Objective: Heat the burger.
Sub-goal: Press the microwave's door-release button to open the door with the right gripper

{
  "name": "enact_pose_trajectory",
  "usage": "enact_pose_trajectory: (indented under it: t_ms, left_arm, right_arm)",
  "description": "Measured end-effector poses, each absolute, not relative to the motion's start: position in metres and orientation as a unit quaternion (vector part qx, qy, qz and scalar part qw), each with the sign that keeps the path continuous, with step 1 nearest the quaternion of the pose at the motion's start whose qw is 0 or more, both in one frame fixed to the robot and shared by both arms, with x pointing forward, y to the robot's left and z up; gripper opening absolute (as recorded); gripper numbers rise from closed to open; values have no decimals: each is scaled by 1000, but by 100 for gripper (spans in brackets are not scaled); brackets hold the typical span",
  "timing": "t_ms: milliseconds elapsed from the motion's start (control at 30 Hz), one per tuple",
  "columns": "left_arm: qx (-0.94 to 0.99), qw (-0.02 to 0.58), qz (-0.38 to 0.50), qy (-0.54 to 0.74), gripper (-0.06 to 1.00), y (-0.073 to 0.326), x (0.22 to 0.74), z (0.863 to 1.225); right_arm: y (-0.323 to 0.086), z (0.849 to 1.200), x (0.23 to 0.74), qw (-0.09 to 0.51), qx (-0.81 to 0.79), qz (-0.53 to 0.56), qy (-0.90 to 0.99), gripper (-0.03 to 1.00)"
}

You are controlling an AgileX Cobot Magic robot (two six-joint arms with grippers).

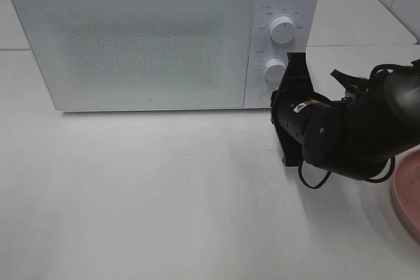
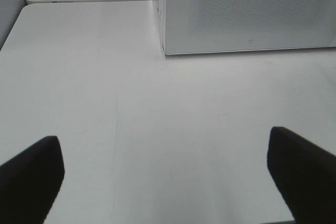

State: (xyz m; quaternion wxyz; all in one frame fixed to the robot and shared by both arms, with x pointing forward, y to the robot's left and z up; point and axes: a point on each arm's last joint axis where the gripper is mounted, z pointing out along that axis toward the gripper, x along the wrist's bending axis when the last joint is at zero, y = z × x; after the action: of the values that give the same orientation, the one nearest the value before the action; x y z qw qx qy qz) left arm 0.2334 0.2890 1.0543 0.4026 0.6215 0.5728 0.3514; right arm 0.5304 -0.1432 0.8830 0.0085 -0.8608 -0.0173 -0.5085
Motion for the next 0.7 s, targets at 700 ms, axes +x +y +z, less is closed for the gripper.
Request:
enact_pose_trajectory:
  t_ms: [700]
  left_arm:
    - [622, 403, 351, 573, 99, 289, 233, 1054]
  right_arm:
    - [-141, 859, 559, 11, -868, -496, -40, 1]
